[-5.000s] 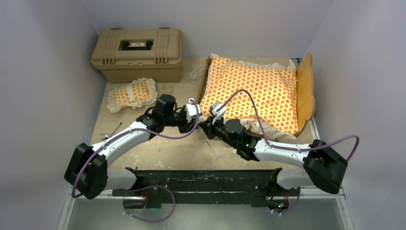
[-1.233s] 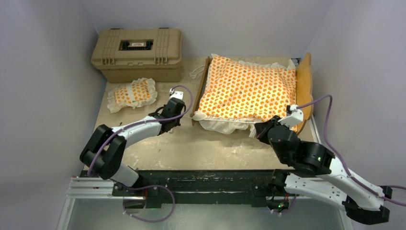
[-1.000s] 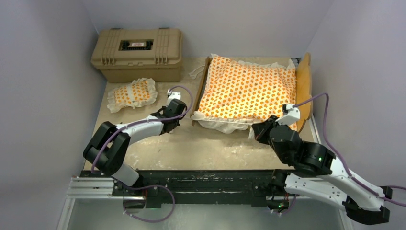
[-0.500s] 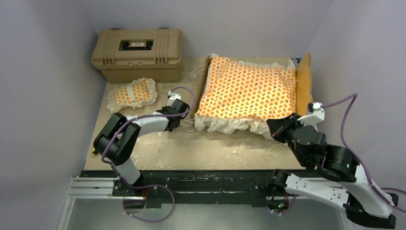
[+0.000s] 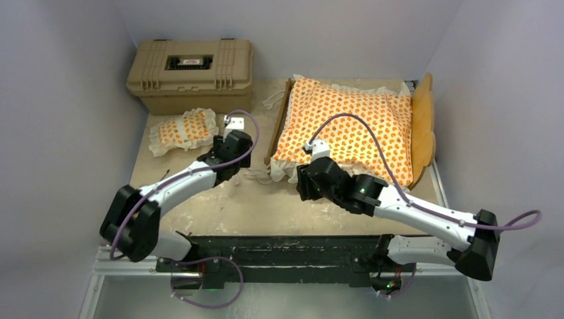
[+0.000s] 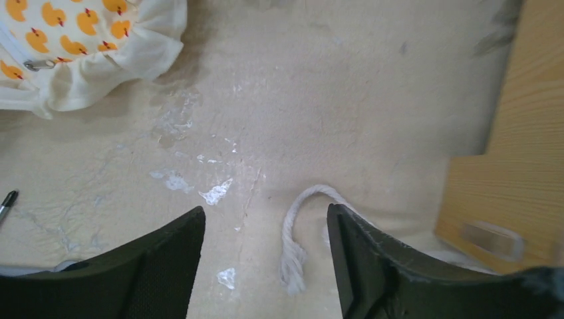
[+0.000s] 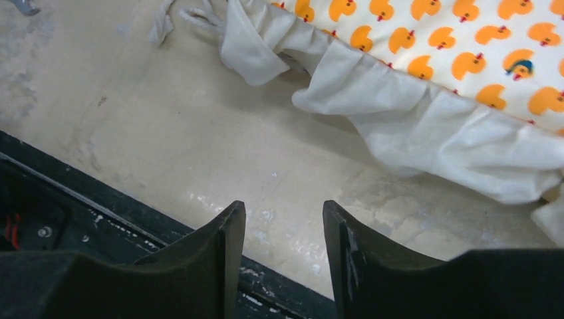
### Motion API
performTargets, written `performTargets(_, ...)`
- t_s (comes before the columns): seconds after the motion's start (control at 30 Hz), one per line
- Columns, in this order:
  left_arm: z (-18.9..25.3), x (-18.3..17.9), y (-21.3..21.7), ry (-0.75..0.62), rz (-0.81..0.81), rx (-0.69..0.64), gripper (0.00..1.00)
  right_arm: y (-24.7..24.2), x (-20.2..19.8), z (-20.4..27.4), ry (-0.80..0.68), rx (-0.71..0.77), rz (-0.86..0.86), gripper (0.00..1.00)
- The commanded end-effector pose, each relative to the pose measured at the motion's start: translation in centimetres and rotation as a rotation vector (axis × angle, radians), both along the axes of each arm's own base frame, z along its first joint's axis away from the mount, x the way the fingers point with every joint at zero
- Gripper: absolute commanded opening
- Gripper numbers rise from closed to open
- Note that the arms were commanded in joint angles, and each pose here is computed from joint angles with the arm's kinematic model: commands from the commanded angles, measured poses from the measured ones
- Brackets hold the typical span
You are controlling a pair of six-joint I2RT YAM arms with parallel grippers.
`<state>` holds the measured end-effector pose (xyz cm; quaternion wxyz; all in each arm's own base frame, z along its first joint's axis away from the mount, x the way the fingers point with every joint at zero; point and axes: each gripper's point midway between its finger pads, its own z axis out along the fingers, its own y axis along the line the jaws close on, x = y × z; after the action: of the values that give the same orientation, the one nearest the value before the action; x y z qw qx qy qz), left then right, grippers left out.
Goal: Set up the pet bed
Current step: Tie the ropes to the bed frame.
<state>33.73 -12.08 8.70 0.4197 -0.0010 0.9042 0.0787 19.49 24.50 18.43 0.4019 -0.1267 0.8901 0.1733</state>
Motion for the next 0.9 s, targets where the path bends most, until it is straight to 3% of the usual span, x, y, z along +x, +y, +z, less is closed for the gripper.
performTargets(0.0, 3.3, -1.0, -0.6, -0.067, -0.064, -0.094, 0.7, 4.1, 2.3, 2.4, -0.132, 0.094, 0.105, 0.53)
performTargets(0.13, 4.9, -2.3, -3.1, -0.076, -0.193, -0.231, 0.83, 5.4, 4.3, 0.5, -0.143, 0.051, 0.092, 0.57)
performTargets(0.27, 6.2, -4.0, -6.9, -0.069, -0.295, -0.429, 0.86, 1.9, 7.6, -0.1, -0.155, 0.007, -0.081, 0.6)
performTargets(0.37, 7.0, -5.6, -9.8, -0.086, -0.347, -0.426, 0.88, -0.2, 8.9, 0.4, -0.152, 0.067, -0.182, 0.65)
performTargets(0.43, 6.4, -6.5, -10.7, -0.085, -0.352, -0.393, 0.89, -0.1, 9.0, 0.8, -0.169, 0.088, -0.158, 0.65)
performTargets(0.63, 4.7, -4.9, -6.4, -0.126, -0.148, -0.331, 0.82, 3.7, 8.0, -0.5, -0.17, 0.137, 0.069, 0.64)
performTargets(0.73, 3.4, -3.7, -3.5, -0.095, -0.063, -0.368, 0.8, 5.7, 7.3, -1.7, -0.182, 0.109, 0.144, 0.62)
performTargets(0.87, 2.1, -3.1, -0.7, -0.068, 0.001, -0.272, 0.81, 10.1, 5.8, -3.3, -0.202, 0.045, 0.283, 0.62)
